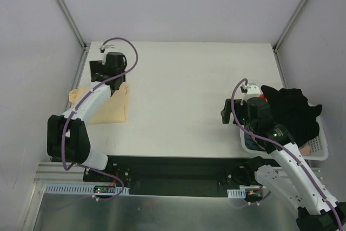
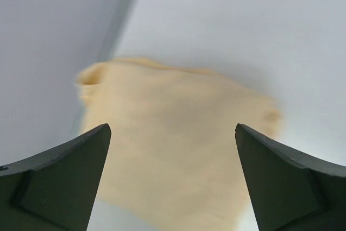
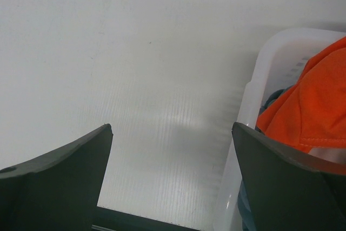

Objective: Fold and stack the t-shirts
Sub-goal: Put the neatly folded tshirt into the corner of the board with the left arm

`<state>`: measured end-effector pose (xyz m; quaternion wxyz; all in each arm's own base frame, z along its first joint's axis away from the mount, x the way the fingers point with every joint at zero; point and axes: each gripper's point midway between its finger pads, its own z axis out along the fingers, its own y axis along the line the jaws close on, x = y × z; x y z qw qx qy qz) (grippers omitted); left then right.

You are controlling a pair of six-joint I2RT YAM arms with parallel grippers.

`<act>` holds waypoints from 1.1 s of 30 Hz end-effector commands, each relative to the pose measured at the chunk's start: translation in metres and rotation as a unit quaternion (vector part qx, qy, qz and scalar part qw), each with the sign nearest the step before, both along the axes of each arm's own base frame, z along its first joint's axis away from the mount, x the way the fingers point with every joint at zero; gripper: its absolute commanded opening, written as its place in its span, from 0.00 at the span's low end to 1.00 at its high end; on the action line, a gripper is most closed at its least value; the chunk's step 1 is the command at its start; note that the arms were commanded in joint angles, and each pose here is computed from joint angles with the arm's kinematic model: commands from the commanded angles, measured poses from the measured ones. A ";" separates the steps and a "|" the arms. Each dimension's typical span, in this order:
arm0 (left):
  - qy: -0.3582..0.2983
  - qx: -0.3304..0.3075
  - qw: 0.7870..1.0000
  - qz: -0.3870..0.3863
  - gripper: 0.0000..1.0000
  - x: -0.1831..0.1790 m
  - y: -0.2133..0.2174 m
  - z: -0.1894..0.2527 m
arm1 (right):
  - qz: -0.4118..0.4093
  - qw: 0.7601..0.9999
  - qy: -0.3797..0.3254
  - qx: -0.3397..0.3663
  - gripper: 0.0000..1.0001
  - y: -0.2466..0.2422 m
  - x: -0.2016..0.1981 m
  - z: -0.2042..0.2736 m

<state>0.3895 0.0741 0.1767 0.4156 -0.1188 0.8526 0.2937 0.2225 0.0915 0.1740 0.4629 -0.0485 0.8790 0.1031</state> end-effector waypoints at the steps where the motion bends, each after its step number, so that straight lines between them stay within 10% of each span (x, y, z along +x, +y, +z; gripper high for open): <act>1: -0.007 -0.199 0.974 -0.110 0.99 -0.022 -0.119 -0.020 | -0.018 1.000 -0.007 0.002 0.97 -0.004 0.004 0.002; 10: 0.112 -0.432 0.866 -0.224 0.99 -0.077 -0.229 -0.091 | -0.025 1.000 -0.007 -0.002 0.97 -0.008 0.004 0.001; 33: 0.128 -0.338 0.932 -0.034 0.99 -0.120 -0.132 -0.156 | -0.034 0.999 -0.002 -0.012 0.97 -0.012 0.004 -0.002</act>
